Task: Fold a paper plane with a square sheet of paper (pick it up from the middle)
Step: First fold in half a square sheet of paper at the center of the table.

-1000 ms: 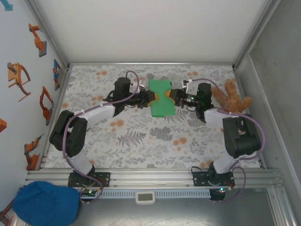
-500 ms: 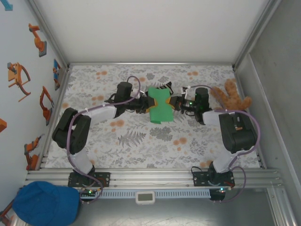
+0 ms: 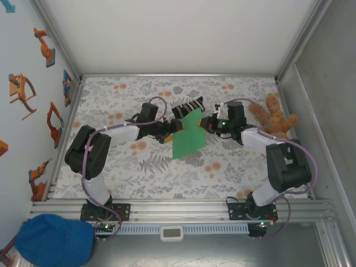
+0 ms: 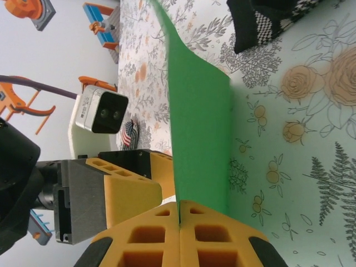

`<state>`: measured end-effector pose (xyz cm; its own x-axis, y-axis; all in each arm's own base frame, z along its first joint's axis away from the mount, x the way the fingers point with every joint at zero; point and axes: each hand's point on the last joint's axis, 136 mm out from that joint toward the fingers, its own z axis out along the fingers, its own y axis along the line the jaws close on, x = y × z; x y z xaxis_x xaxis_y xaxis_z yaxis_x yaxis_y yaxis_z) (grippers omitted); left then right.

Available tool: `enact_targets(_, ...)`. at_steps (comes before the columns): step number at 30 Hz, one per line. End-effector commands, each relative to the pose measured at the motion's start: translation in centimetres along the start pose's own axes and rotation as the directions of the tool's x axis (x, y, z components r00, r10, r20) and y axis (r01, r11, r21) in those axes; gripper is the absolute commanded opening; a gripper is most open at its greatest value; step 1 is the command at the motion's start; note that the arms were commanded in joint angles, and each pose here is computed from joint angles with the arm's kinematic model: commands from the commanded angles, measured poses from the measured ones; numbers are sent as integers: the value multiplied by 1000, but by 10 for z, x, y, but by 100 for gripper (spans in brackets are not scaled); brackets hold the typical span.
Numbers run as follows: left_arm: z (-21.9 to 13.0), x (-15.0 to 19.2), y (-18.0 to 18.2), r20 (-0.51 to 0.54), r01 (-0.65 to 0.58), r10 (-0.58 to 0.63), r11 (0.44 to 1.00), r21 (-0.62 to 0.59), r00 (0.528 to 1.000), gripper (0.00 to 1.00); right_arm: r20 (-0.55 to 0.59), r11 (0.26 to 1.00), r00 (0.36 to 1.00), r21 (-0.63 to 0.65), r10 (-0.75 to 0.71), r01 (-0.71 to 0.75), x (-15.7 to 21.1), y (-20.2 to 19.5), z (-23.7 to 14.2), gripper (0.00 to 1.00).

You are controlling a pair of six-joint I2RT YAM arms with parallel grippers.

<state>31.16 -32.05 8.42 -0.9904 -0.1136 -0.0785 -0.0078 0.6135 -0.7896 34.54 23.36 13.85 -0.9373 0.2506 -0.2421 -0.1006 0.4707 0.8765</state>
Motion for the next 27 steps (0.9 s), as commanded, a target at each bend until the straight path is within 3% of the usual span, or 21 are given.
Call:
enact_targets(1,-21,-1,-2,54,-39,40,999,-20,998,91,1,998,998,0,-69,69,0,27,2,0)
enact_targets(7,-52,-5,2,140,-48,60,995,-85,988,91,50,988,989,77,-140,136,-12,54,-18,0)
enact_targets(17,-57,-7,20,158,-18,46,985,-173,986,89,2,887,971,408,-238,217,-13,48,-68,0)
enact_targets(22,-47,-5,31,139,10,17,980,-197,990,86,-73,857,968,453,-239,246,0,47,-45,0)
enact_targets(27,-48,-5,39,169,36,0,977,-210,986,84,-111,883,968,397,-224,250,14,50,3,0)
